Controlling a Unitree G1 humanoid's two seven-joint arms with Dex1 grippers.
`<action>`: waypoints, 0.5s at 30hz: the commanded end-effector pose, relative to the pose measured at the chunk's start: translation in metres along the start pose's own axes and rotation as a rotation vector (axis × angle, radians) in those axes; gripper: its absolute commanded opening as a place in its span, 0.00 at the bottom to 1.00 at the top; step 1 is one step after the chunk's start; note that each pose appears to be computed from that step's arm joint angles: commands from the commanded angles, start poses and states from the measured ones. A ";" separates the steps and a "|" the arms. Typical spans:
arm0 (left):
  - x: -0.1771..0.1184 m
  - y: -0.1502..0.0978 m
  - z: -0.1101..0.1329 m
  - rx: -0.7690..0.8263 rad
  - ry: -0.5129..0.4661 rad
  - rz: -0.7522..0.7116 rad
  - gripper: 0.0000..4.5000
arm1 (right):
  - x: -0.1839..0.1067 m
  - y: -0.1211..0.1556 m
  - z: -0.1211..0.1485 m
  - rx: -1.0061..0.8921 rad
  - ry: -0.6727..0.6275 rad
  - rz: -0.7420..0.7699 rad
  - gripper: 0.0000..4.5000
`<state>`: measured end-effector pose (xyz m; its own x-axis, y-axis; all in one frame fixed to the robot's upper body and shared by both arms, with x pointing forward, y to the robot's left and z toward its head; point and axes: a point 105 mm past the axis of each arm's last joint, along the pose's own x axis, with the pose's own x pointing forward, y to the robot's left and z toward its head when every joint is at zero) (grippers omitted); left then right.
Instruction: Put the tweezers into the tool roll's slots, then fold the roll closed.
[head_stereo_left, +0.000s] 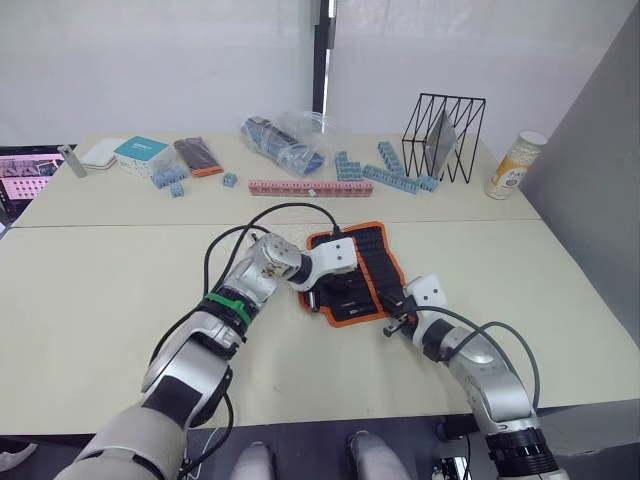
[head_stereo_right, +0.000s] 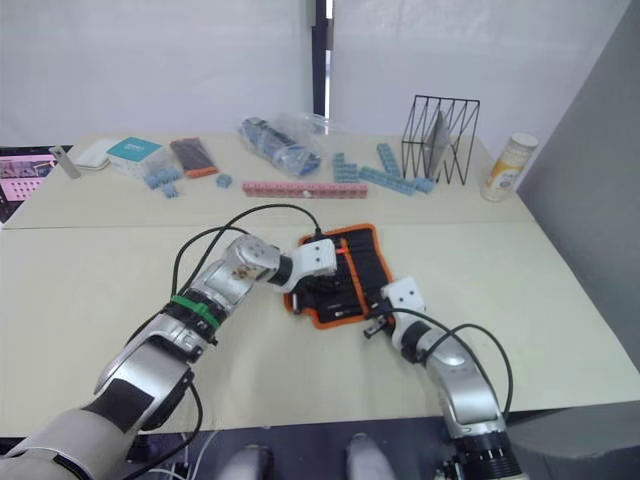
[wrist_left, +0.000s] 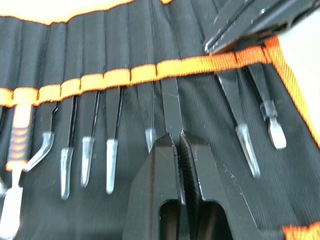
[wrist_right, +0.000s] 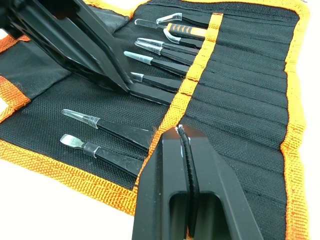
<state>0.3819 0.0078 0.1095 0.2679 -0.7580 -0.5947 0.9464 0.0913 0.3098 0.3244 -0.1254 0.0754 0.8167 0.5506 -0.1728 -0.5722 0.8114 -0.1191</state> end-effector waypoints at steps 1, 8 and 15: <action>0.006 0.005 0.024 0.065 -0.043 0.017 0.00 | 0.001 0.021 -0.029 0.043 0.102 0.064 0.00; 0.007 0.011 0.026 0.053 -0.054 0.049 0.00 | 0.001 0.020 -0.030 0.043 0.102 0.055 0.00; -0.008 0.014 0.023 -0.001 -0.076 0.053 0.53 | 0.002 0.018 -0.029 0.041 0.101 0.057 0.00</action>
<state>0.3873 0.0000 0.1158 0.2908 -0.7701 -0.5677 0.9407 0.1219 0.3166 0.3243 -0.1244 0.0746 0.8195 0.5466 -0.1724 -0.5683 0.8138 -0.1214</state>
